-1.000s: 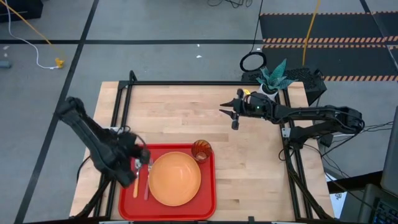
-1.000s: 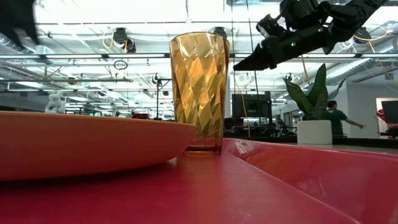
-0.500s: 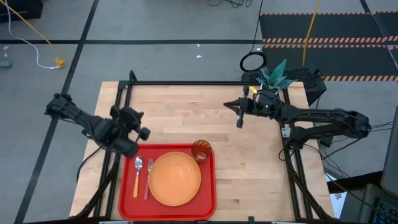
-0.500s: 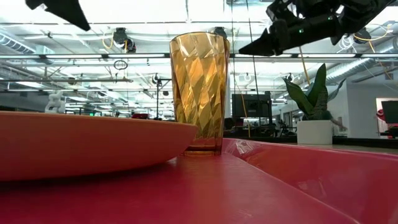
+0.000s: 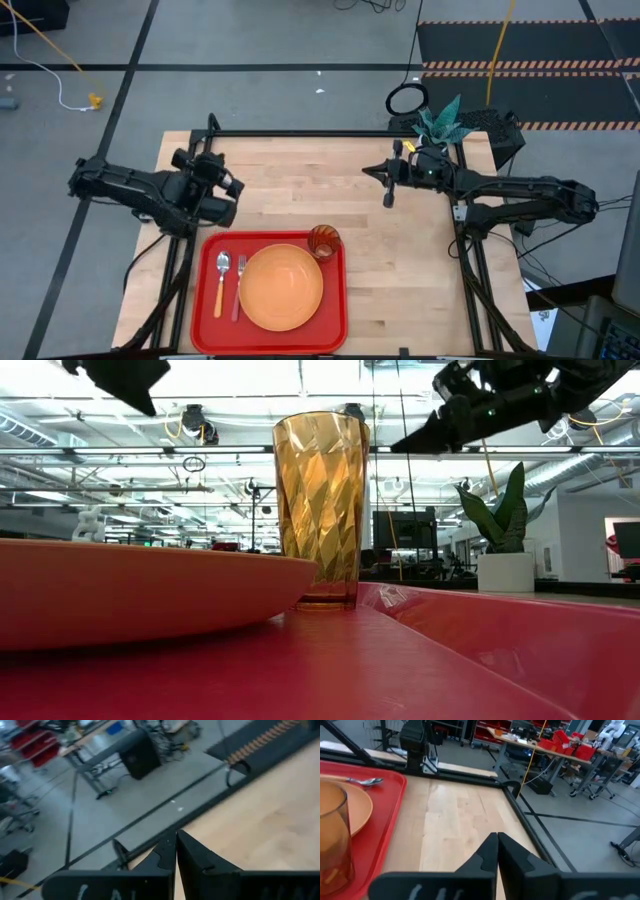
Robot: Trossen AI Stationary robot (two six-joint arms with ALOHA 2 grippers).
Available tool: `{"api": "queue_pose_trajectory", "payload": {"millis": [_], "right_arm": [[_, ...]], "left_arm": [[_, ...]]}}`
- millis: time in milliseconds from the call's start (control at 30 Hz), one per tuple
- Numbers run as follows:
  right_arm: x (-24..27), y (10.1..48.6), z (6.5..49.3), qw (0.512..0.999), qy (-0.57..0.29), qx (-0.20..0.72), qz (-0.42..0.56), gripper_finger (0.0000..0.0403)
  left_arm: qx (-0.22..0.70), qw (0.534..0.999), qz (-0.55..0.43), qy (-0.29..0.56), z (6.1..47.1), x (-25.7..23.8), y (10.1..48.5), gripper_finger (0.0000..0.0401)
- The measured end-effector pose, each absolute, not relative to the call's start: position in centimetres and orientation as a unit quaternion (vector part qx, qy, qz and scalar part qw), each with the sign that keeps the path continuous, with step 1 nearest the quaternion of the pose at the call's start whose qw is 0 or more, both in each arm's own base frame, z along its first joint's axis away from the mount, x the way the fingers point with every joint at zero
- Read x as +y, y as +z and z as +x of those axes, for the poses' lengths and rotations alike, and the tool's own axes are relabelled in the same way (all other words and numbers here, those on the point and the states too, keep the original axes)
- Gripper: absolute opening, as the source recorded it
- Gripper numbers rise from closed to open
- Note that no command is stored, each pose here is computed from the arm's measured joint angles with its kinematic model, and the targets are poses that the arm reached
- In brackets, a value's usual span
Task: Pick and place plate/cup/fork/spoon on tray
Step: Return to Home Position
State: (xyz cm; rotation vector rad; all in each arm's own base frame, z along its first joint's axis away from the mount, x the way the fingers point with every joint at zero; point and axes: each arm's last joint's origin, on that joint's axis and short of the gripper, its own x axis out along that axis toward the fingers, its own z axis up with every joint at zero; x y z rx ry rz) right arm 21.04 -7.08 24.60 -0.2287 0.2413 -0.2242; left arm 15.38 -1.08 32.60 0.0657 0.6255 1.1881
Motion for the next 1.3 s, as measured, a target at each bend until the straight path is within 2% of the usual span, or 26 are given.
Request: {"api": "queue_pose_trajectory", "payload": {"millis": [167, 300, 500, 700, 1033, 1300], "right_arm": [[-7.0, 23.6, 20.8, 0.981, -0.112, 0.123, -0.100, 0.0001], [-6.9, 23.0, 20.6, 0.982, -0.113, 0.129, -0.083, 0.0001], [-6.8, 21.7, 20.2, 0.980, -0.112, 0.146, -0.071, 0.0000], [-6.4, 20.4, 19.8, 0.982, -0.110, 0.142, -0.052, 0.0000], [-5.1, 18.0, 17.1, 0.988, -0.120, 0.076, -0.061, 0.0000], [-4.4, 17.1, 14.6, 0.990, -0.125, 0.045, -0.044, 0.0000]], "left_arm": [[0.301, 0.755, 0.036, 0.581, 15.7, 0.3, 30.9, 0.0017], [0.338, 0.759, 0.027, 0.556, 16.4, 1.1, 28.8, 0.0017], [0.349, 0.833, 0.030, 0.429, 18.2, 1.9, 26.3, 0.0017], [0.295, 0.914, 0.054, 0.274, 18.6, 2.6, 23.7, 0.0017], [0.247, 0.939, 0.020, 0.241, 16.1, 4.1, 18.8, 0.0017], [0.177, 0.964, 0.043, 0.193, 15.9, 4.6, 17.9, 0.0017]]}}
